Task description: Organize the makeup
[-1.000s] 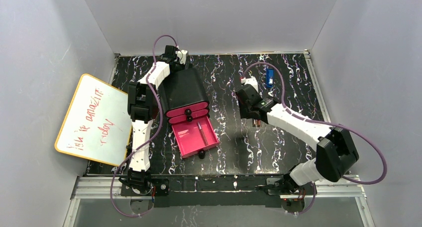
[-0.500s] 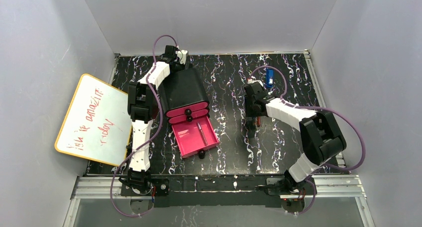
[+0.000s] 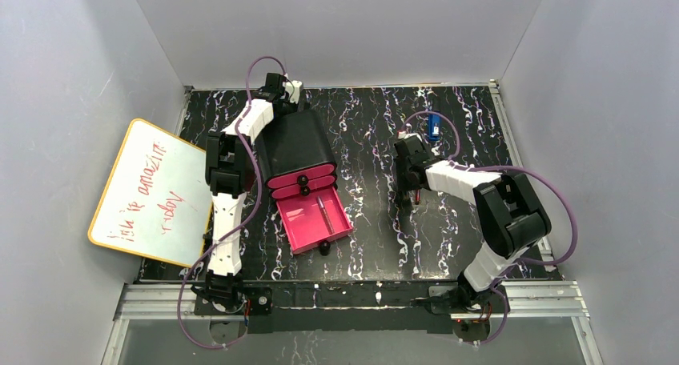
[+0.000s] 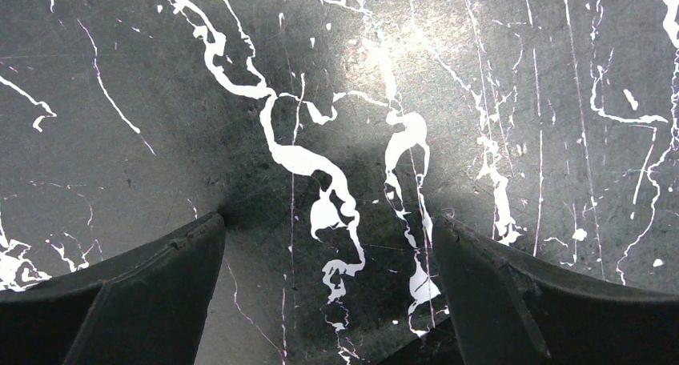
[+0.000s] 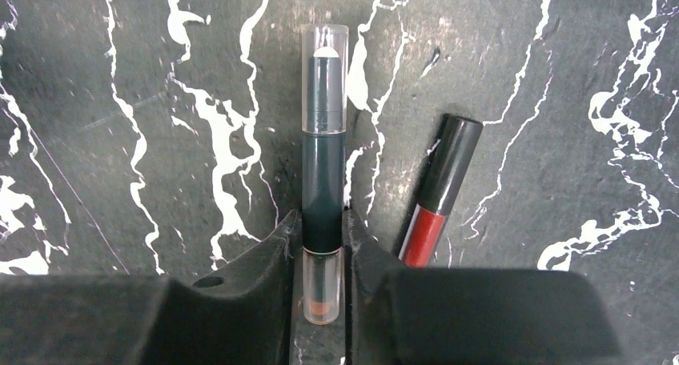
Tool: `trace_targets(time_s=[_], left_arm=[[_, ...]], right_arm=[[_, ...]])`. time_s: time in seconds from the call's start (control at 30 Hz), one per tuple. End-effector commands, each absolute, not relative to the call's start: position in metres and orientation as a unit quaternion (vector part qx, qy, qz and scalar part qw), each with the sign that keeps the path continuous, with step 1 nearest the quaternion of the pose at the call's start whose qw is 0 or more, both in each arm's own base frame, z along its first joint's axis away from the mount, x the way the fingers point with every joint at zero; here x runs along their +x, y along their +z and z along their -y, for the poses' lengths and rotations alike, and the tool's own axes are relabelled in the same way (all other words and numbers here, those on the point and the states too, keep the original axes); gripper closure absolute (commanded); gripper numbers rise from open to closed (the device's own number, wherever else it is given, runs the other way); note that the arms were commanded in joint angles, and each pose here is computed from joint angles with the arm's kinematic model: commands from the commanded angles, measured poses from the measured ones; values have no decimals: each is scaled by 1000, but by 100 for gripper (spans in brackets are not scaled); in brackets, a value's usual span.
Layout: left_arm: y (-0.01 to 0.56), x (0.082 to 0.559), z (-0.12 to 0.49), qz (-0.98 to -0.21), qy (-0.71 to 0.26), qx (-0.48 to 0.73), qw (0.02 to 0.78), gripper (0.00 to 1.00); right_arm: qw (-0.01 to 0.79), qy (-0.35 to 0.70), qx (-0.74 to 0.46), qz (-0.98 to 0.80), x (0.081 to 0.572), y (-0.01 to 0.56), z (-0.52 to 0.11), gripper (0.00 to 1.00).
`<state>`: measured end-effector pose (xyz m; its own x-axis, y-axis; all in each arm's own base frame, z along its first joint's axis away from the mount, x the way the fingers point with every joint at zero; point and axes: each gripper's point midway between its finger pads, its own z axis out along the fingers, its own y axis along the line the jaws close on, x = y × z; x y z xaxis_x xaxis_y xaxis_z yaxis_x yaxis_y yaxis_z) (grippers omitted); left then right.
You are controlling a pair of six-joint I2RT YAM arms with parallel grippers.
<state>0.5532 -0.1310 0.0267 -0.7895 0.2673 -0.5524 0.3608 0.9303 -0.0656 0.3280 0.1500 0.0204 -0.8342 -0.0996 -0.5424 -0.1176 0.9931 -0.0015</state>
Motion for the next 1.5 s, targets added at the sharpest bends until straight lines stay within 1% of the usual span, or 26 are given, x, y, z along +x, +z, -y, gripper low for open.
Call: trace_targets(time_s=[0.0, 0.07, 0.2, 0.3, 0.47, 0.57, 0.7, 0.87, 1.1, 1.47], left_arm=[[3, 535, 136, -953, -93, 171, 232, 1], [2, 534, 136, -953, -93, 171, 231, 2], [3, 535, 136, -953, -93, 171, 231, 2], [2, 535, 136, -953, -94, 171, 231, 2], [2, 535, 137, -953, -96, 170, 231, 2], [2, 534, 138, -953, -96, 170, 230, 2], [4, 535, 139, -952, -98, 170, 233, 2], [7, 534, 139, -952, -97, 171, 234, 2], [8, 535, 140, -951, -98, 171, 236, 2], [11, 536, 141, -950, -102, 171, 239, 2]], right_arm=[[269, 8, -61, -961, 325, 6, -146, 80], [266, 6, -61, -962, 324, 7, -145, 86], [277, 15, -83, -957, 317, 29, -162, 93], [295, 22, -120, -948, 299, 59, -192, 93], [302, 63, -172, -936, 248, 103, -247, 94], [300, 83, -197, -930, 218, 120, -273, 95], [281, 97, -231, -926, 184, 123, -303, 95], [259, 104, -258, -925, 163, 112, -332, 96], [249, 124, -278, -919, 155, 101, -373, 96], [269, 114, -313, -904, 176, 94, -414, 95]])
